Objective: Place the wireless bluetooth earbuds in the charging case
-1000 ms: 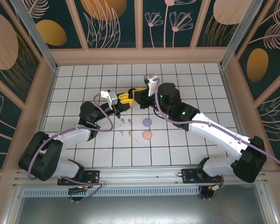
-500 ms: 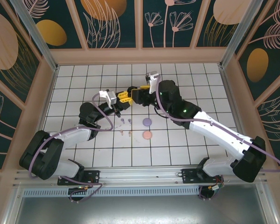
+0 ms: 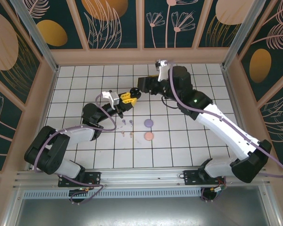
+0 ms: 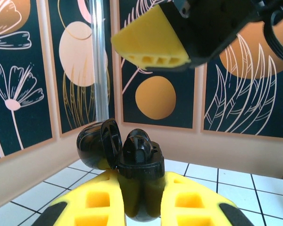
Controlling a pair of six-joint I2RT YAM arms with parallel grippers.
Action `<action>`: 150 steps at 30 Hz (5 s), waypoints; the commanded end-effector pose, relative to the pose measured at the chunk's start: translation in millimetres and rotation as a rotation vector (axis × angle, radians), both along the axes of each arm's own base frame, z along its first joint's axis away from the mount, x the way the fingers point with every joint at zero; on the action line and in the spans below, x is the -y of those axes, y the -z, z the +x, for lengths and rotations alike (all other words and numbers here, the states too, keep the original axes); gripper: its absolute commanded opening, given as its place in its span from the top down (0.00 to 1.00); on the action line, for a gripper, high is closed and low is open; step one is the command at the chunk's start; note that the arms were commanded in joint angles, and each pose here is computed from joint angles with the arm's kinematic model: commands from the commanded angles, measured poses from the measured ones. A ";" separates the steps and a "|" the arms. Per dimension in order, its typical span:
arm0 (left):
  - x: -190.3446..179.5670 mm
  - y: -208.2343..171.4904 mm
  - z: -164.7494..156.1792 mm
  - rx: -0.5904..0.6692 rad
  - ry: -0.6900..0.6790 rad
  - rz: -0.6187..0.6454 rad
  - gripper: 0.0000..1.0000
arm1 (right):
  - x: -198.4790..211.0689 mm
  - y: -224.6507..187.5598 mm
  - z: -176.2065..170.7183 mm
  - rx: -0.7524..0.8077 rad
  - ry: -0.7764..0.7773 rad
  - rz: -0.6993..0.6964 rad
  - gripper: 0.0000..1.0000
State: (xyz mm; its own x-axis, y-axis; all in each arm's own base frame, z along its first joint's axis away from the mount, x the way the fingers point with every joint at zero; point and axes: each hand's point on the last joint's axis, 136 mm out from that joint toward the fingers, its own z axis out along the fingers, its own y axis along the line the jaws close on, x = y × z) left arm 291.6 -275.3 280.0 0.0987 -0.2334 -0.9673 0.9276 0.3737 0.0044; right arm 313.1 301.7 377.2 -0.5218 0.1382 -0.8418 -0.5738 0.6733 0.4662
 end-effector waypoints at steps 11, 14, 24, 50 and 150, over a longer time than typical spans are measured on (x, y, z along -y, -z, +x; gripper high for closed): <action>15.0 26.3 -1.0 -0.003 0.068 0.109 1.00 | -5.5 64.5 34.3 -0.347 -0.157 -0.143 0.99; 16.8 28.1 -0.2 -0.003 0.075 0.122 1.00 | -15.5 75.6 36.3 -0.395 -0.202 -0.152 1.00; 18.9 27.1 3.4 0.007 0.074 0.137 1.00 | -28.3 108.3 20.4 -0.501 -0.281 -0.212 1.00; 20.0 53.1 44.3 -0.283 -0.025 0.075 1.00 | 78.8 102.2 2.5 -0.406 0.202 -0.047 0.58; -199.8 22.1 77.2 -0.713 -1.124 -0.233 0.01 | 27.4 344.1 -94.9 -0.726 0.291 -0.739 0.25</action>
